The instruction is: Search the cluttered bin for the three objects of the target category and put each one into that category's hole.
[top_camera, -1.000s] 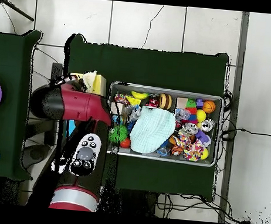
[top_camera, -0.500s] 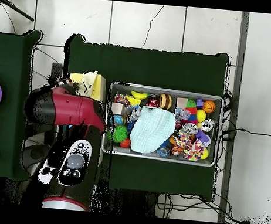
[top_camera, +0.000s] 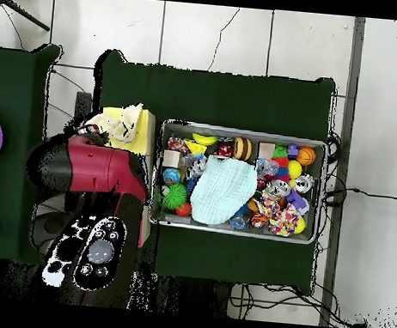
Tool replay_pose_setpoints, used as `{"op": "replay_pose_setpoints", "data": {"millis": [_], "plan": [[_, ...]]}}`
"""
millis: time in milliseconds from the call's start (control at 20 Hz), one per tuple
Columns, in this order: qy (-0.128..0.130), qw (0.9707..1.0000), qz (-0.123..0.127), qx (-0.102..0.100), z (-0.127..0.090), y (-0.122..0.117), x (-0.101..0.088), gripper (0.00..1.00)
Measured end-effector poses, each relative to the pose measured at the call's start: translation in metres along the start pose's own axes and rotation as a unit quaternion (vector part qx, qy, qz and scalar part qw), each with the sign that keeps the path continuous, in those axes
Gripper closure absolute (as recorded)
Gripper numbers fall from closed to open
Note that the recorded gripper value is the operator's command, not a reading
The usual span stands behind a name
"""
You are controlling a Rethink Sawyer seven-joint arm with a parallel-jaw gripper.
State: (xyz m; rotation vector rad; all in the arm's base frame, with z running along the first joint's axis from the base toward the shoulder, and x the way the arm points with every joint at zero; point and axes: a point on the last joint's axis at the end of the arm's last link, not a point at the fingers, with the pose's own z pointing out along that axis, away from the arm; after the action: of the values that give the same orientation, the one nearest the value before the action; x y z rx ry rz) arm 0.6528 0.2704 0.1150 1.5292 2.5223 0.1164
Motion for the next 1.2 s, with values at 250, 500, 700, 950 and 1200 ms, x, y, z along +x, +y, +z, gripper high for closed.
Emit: {"op": "replay_pose_setpoints", "data": {"millis": [250,500,700,950,1200], "plan": [[0.001,0.9999,0.007,0.007,0.002,-0.008,-0.008,1.00],[0.003,0.9996,0.021,0.019,0.010,-0.019,-0.022,1.00],[0.003,0.9992,0.032,0.024,0.014,-0.025,-0.036,1.00],[0.003,0.9988,0.041,0.026,0.017,-0.028,-0.048,1.00],[0.005,0.9988,0.036,0.033,0.025,-0.031,-0.040,1.00]]}}
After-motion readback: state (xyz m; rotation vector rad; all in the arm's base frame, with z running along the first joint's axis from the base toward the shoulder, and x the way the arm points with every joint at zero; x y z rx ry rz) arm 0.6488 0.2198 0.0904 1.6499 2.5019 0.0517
